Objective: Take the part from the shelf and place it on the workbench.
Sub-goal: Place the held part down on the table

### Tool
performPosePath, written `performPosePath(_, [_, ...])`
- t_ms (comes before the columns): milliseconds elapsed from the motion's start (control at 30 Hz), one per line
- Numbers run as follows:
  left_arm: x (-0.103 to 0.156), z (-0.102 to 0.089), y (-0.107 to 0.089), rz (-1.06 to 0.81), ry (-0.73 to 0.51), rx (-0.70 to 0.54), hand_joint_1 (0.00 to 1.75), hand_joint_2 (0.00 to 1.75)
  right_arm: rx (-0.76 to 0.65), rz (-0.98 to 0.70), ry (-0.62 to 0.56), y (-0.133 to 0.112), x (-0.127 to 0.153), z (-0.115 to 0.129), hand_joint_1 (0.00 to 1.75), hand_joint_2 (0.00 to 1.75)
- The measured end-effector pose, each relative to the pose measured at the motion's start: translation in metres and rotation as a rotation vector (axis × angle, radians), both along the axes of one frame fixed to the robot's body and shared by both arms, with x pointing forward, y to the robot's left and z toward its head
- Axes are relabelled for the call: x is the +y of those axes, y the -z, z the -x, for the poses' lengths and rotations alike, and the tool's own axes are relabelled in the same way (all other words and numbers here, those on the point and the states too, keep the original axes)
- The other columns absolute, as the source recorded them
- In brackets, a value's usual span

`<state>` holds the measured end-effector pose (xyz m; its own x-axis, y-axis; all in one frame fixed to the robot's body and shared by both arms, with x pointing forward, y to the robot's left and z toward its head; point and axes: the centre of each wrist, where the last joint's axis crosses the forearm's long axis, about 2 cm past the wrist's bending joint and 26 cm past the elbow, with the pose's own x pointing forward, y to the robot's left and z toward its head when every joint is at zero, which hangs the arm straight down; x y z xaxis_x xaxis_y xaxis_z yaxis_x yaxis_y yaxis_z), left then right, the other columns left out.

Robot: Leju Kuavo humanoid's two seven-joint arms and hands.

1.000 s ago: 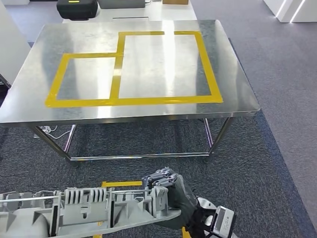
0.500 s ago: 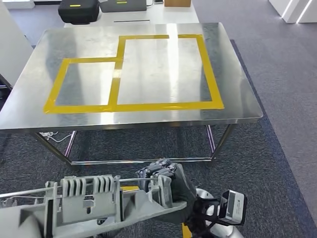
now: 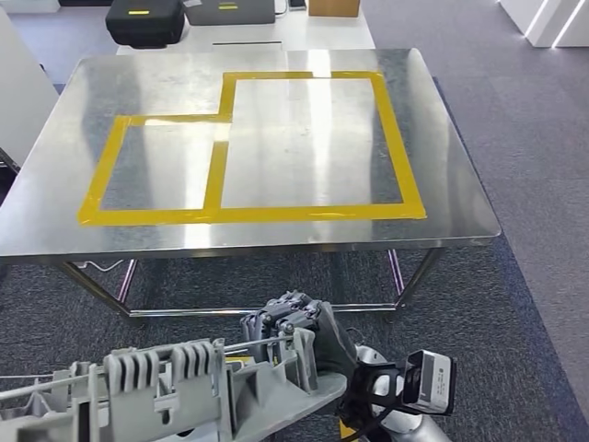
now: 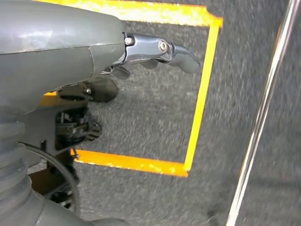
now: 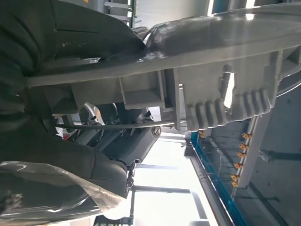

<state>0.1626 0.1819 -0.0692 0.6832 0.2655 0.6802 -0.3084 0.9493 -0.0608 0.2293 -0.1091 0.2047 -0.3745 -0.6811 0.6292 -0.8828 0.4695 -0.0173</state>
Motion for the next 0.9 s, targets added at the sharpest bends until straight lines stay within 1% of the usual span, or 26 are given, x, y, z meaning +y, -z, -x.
performPosePath(67, [0.001,-0.009,-0.004,-0.001,-0.025,-0.005,0.00,1.75,-0.007,0.002,-0.012,-0.001,0.001,-0.001,1.75,1.75])
performPosePath(133, [0.000,-0.014,-0.007,-0.002,-0.033,-0.018,0.00,1.75,-0.007,0.001,-0.020,-0.002,0.002,-0.003,1.75,1.75])
performPosePath(333, [-0.003,-0.014,-0.008,-0.006,-0.017,-0.036,0.00,1.75,0.009,0.020,-0.021,0.004,0.003,-0.003,1.75,1.75])
performPosePath(433, [-0.003,-0.017,-0.010,-0.014,-0.035,-0.048,0.00,1.75,0.014,0.049,0.010,0.006,0.004,-0.006,1.75,1.75])
performPosePath(667, [-0.004,-0.020,-0.011,0.034,-0.144,-0.070,0.00,1.75,0.047,0.111,0.119,0.016,0.007,-0.012,1.75,1.75])
performPosePath(700, [0.001,-0.014,-0.008,0.038,-0.151,-0.068,0.00,1.75,0.048,0.117,0.154,0.017,0.006,-0.013,1.75,1.75])
performPosePath(733, [0.007,-0.004,-0.002,0.040,-0.147,-0.074,0.00,1.75,0.050,0.121,0.194,0.020,0.005,-0.013,1.75,1.75])
performPosePath(767, [0.018,0.015,0.007,0.044,-0.130,-0.090,0.00,1.75,0.054,0.124,0.244,0.024,0.002,-0.013,1.75,1.75])
performPosePath(833, [0.045,0.063,0.026,0.048,-0.096,-0.120,0.00,1.75,0.066,0.132,0.325,0.034,-0.008,-0.010,1.75,1.75])
performPosePath(867, [0.058,0.088,0.033,0.044,-0.089,-0.117,0.00,1.75,0.072,0.139,0.352,0.039,-0.014,-0.009,1.75,1.75])
performPosePath(900, [0.069,0.105,0.038,0.031,-0.088,-0.102,0.00,1.75,0.076,0.146,0.369,0.041,-0.019,-0.009,1.75,1.75])
